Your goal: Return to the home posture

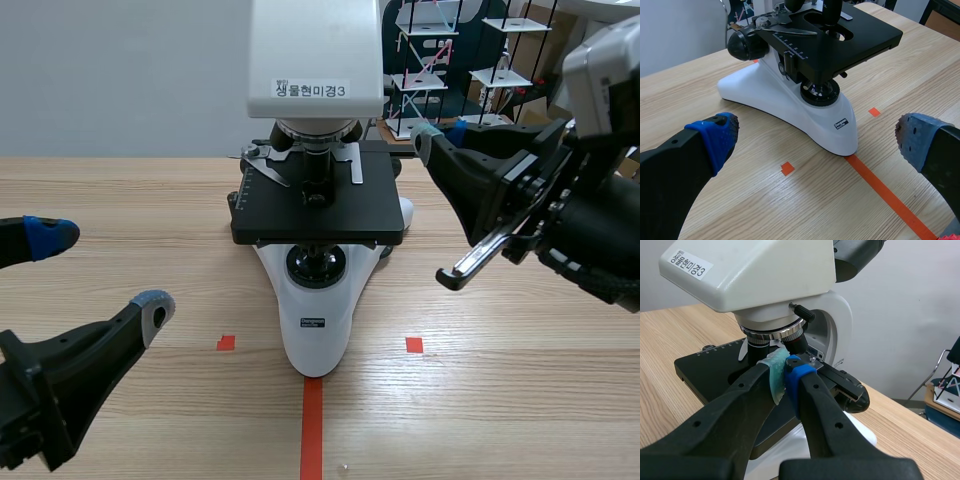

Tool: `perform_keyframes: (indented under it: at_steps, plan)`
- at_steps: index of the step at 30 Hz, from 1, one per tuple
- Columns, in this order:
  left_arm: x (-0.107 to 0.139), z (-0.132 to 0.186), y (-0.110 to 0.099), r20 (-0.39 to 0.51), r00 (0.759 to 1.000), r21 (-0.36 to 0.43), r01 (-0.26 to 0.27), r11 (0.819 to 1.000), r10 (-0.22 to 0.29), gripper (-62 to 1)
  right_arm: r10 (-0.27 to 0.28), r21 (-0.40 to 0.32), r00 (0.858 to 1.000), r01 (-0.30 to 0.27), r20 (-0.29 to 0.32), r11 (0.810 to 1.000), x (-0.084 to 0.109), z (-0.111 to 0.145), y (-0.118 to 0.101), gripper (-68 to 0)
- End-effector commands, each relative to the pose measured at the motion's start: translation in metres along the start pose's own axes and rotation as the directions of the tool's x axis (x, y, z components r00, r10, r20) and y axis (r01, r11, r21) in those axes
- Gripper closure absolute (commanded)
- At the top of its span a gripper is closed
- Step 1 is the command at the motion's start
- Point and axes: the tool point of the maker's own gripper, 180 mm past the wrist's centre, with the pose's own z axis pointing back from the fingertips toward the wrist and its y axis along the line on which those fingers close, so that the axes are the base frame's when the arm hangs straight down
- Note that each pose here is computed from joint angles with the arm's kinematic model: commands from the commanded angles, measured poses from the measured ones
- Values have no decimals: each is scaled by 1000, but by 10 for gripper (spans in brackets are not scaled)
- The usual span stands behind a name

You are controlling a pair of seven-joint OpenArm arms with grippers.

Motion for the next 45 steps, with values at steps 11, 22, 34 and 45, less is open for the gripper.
perform_keyframes:
  at_steps: [11, 22, 34, 45]
  plan:
    - [5, -1, -3, 24, 1000, -7, -9, 1000, 9, -623, 5, 1, 1000, -5, 20, 1000, 7, 0, -2, -7]
    - [5, -1, -3, 24, 1000, -7, -9, 1000, 9, -623, 6, 5, 1000, -6, -3, 1000, 2, 5, -1, -70]
    - [5, -1, -3, 24, 1000, -7, -9, 1000, 9, -623, 3, 9, 991, -2, -130, 1000, -19, 42, 5, -444]
    - [5, -1, -3, 24, 1000, -7, -9, 1000, 10, -623, -52, -75, 977, 37, -209, 996, -20, 86, 1, -657]
